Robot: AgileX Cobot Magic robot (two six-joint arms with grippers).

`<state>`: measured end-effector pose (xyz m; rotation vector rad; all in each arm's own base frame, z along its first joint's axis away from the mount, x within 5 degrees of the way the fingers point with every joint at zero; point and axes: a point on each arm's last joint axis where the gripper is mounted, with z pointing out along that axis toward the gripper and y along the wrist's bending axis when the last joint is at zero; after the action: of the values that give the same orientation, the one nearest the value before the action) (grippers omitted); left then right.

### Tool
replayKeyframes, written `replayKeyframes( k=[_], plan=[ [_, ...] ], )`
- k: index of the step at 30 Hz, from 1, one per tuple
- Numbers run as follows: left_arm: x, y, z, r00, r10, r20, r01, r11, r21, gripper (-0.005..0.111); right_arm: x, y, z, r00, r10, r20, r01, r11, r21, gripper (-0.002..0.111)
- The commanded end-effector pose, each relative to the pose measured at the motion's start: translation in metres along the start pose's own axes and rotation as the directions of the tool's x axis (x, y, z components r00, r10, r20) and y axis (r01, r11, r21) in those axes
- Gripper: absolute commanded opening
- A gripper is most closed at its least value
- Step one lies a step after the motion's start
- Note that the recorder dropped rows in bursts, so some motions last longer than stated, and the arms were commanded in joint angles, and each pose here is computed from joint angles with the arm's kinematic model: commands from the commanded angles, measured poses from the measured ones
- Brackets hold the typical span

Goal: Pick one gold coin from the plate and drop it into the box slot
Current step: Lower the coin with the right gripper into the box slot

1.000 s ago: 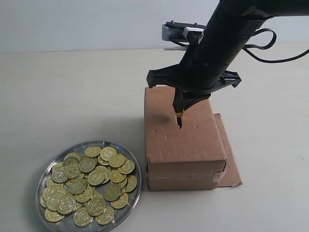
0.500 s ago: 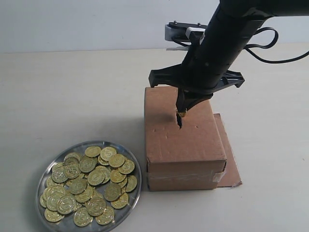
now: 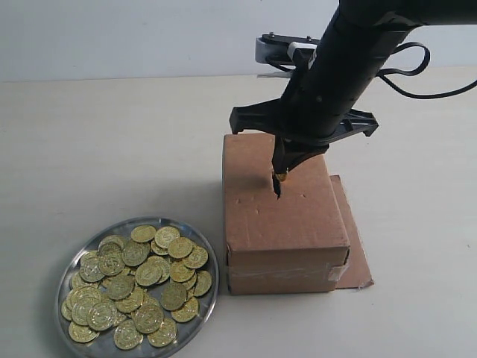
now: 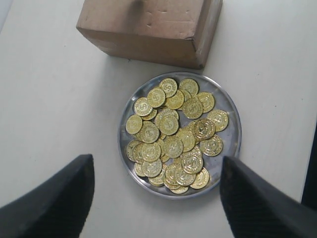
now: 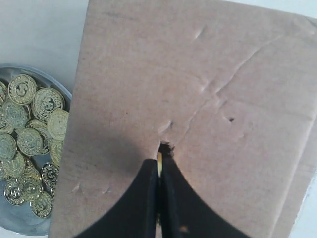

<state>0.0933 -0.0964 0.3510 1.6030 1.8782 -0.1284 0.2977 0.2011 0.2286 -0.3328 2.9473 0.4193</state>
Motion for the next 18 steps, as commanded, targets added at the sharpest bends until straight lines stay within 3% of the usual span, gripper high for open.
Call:
replayKeyframes(
  k=[1, 18],
  plan=[
    [0.000, -0.001, -0.001, 1.000, -0.012, 0.007, 0.012, 1.000, 0.006, 0.069, -0.002, 0.000, 0.000, 1.000, -0.004, 0.016, 0.003, 1.000, 0.005, 0.000],
    [0.000, -0.001, -0.001, 1.000, -0.015, 0.008, 0.015, 1.000, 0.005, 0.069, -0.004, -0.002, 0.012, 1.000, 0.008, -0.003, -0.008, 1.000, 0.012, 0.000]
  ],
)
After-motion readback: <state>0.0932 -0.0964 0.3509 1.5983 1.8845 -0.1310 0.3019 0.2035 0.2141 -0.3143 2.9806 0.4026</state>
